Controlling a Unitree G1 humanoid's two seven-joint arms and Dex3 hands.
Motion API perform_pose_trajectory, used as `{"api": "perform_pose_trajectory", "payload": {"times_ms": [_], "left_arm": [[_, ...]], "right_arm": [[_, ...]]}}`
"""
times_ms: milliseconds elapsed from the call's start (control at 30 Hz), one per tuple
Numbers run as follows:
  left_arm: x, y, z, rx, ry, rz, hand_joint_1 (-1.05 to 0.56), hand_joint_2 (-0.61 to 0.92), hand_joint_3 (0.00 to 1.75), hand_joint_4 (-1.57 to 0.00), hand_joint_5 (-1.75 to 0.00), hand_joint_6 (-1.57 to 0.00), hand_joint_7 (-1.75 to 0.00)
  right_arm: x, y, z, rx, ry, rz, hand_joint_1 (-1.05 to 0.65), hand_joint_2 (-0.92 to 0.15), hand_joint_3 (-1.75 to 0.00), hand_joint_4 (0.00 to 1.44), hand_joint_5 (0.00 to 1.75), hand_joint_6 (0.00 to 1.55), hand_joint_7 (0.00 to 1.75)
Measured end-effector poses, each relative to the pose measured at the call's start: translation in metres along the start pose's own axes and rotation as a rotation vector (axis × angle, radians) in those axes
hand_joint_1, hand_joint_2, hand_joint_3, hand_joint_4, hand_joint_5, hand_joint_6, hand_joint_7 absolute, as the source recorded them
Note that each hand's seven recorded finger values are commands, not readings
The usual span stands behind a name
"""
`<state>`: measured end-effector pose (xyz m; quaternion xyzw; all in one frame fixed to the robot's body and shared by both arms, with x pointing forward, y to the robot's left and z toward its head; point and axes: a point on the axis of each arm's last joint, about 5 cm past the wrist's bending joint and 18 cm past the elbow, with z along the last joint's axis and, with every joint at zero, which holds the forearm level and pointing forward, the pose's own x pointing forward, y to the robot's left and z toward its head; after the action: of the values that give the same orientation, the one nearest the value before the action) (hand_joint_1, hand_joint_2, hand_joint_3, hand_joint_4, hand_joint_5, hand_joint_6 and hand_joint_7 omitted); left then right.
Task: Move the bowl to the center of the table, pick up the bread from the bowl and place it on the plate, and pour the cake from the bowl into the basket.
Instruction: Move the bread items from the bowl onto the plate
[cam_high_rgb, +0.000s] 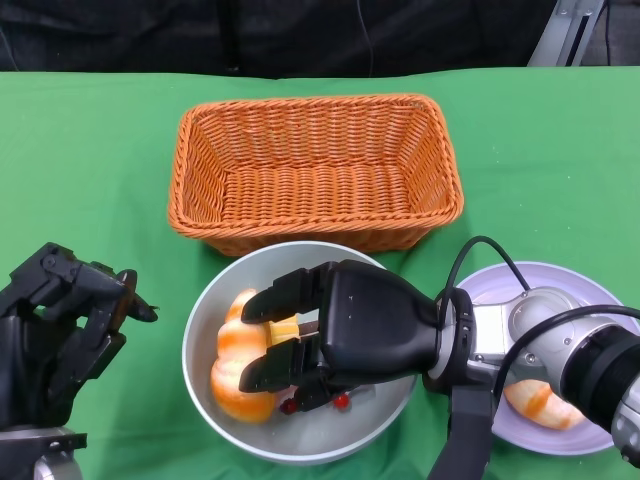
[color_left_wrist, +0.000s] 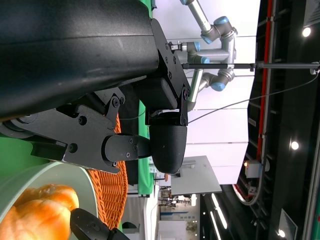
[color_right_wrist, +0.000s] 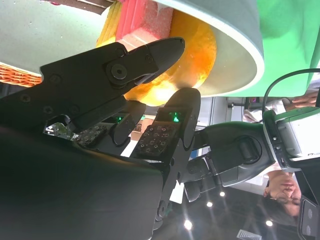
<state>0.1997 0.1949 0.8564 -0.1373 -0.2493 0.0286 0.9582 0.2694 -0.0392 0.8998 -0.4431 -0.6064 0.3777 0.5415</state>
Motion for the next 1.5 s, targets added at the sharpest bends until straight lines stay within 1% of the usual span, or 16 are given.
{"api": "perform_pose_trajectory", "payload": {"times_ms": [133,233,333,433,533,633,800,967,1100,1167,1267,1367,1500], "left_arm": [[0.000,-0.002,-0.001,0.006,0.010,-0.020,-0.14,0.87,0.33,-0.85,-1.52,-0.85,-1.23],[0.000,-0.002,-0.001,0.008,0.016,-0.023,-0.10,0.88,0.35,-0.84,-1.55,-0.85,-1.24],[0.000,-0.002,-0.001,0.009,0.017,-0.024,-0.10,0.89,0.37,-0.83,-1.54,-0.83,-1.25],[-0.001,-0.001,-0.001,0.011,0.020,-0.020,-0.10,0.89,0.39,-0.84,-1.52,-0.83,-1.26],[-0.001,0.000,-0.002,-0.005,0.039,-0.001,-0.09,0.86,0.41,-0.87,-1.48,-0.88,-1.22],[-0.001,0.001,-0.003,-0.029,0.056,0.020,-0.09,0.85,0.42,-0.86,-1.51,-0.87,-1.22],[-0.001,0.001,-0.002,-0.028,0.054,0.022,-0.10,0.85,0.43,-0.86,-1.50,-0.86,-1.23],[0.000,0.002,-0.001,-0.014,0.059,0.014,-0.10,0.86,0.42,-0.87,-1.48,-0.86,-1.22],[0.000,0.004,-0.001,-0.008,0.058,0.006,-0.10,0.86,0.40,-0.87,-1.47,-0.86,-1.21],[0.000,0.005,0.000,-0.015,0.057,0.006,-0.10,0.87,0.38,-0.87,-1.47,-0.87,-1.19],[0.000,0.005,-0.001,-0.016,0.059,0.005,-0.11,0.87,0.37,-0.88,-1.46,-0.88,-1.18],[0.000,0.005,-0.001,-0.010,0.062,0.001,-0.11,0.87,0.37,-0.88,-1.46,-0.88,-1.18],[0.000,0.005,0.000,-0.010,0.062,-0.001,-0.10,0.88,0.37,-0.87,-1.46,-0.87,-1.19]], "right_arm": [[0.000,0.000,0.000,0.002,-0.008,-0.012,-0.56,-0.83,-0.01,1.00,0.03,1.00,0.01],[0.000,0.001,0.001,0.003,-0.017,-0.025,-0.55,-0.86,-0.01,1.02,0.04,1.03,0.02],[-0.001,0.002,0.002,0.001,-0.029,-0.025,-0.56,-0.86,-0.01,1.01,0.04,1.03,0.01],[-0.001,0.002,0.002,0.001,-0.029,-0.044,-0.57,-0.84,0.00,1.04,0.06,1.04,0.01],[-0.002,0.003,0.002,0.002,-0.026,-0.069,-0.60,-0.83,0.00,1.02,0.05,1.01,0.00],[-0.002,0.003,0.001,-0.006,-0.024,-0.092,-0.61,-0.83,0.00,0.97,0.03,0.93,0.00],[-0.002,0.003,0.001,-0.027,-0.027,-0.089,-0.61,-0.83,0.00,0.92,0.00,0.87,0.00],[-0.002,0.004,0.002,-0.036,-0.038,-0.093,-0.61,-0.83,0.00,0.92,0.00,0.86,0.00],[-0.003,0.007,0.003,-0.042,-0.052,-0.120,-0.62,-0.84,0.00,0.92,0.00,0.86,0.00],[-0.003,0.008,0.003,-0.049,-0.045,-0.125,-0.63,-0.85,-0.01,0.93,0.01,0.87,0.01],[-0.002,0.012,0.004,-0.056,-0.032,-0.123,-0.65,-0.80,0.00,0.94,0.01,0.86,0.00],[-0.003,0.015,0.005,-0.062,-0.025,-0.118,-0.66,-0.79,0.00,0.95,0.02,0.86,0.00],[-0.005,0.020,0.006,-0.081,-0.017,-0.106,-0.76,-0.75,0.00,0.96,0.02,0.85,0.00]]}}
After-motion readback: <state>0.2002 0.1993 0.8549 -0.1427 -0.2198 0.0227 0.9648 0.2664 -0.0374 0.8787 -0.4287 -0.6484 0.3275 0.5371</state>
